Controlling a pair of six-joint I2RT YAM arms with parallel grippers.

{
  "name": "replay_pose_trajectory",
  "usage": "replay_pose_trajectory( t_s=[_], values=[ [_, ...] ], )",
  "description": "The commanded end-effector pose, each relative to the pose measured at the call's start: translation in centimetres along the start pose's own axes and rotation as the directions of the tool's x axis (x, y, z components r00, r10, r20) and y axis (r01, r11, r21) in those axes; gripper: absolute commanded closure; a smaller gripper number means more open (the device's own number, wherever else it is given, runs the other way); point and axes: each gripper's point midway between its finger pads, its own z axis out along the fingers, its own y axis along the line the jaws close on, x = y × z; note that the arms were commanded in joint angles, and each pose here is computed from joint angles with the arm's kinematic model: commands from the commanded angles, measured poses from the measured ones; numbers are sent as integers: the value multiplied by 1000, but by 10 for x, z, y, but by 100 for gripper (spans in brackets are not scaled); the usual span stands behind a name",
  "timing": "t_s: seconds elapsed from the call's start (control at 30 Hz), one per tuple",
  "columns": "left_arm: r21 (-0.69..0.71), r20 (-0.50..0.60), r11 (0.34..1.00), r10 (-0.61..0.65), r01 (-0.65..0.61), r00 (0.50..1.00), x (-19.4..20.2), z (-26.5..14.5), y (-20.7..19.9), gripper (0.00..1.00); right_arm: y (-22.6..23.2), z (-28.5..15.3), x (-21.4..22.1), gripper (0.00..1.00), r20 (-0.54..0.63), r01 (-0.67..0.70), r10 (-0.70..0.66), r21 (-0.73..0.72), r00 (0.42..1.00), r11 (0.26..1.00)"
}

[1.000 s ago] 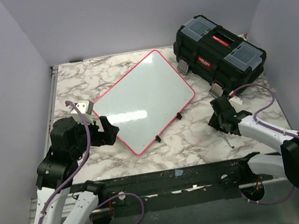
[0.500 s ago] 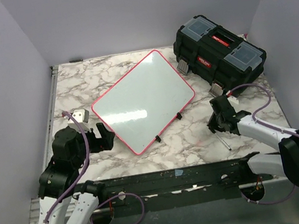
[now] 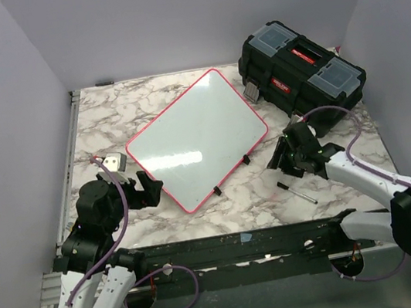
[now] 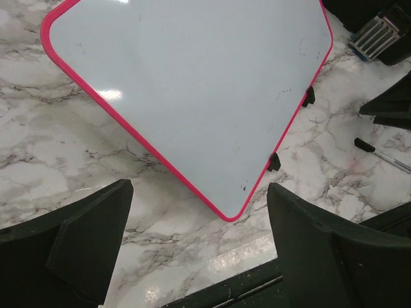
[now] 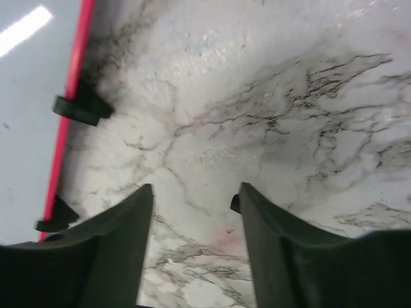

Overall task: Write a sentence on the whiteboard
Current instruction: Adjust the whiteboard marker at the center of the board, then pick up the whiteboard marker from the center of the board.

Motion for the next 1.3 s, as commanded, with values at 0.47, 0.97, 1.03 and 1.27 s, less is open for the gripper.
replay_pose_trajectory(
  t_s=[0.47,0.97,1.03,1.27],
  values=[
    [72,16,997,18,-19,1000,-3,1,-13,12,-61,-50,1,0,217,-480,436,243,874,843],
    [68,21,997,21,-23,1000,-3,-1,-13,12,-70,-30,41,0,134,-600,594,331,794,728],
    [67,22,997,22,-23,1000,-3,-1,-12,12,-72,-27,38,0,151,-607,594,329,790,723],
    [67,16,997,24,-25,1000,-1,-1,-13,12,-82,-18,28,14,223,-603,560,338,798,723]
  ],
)
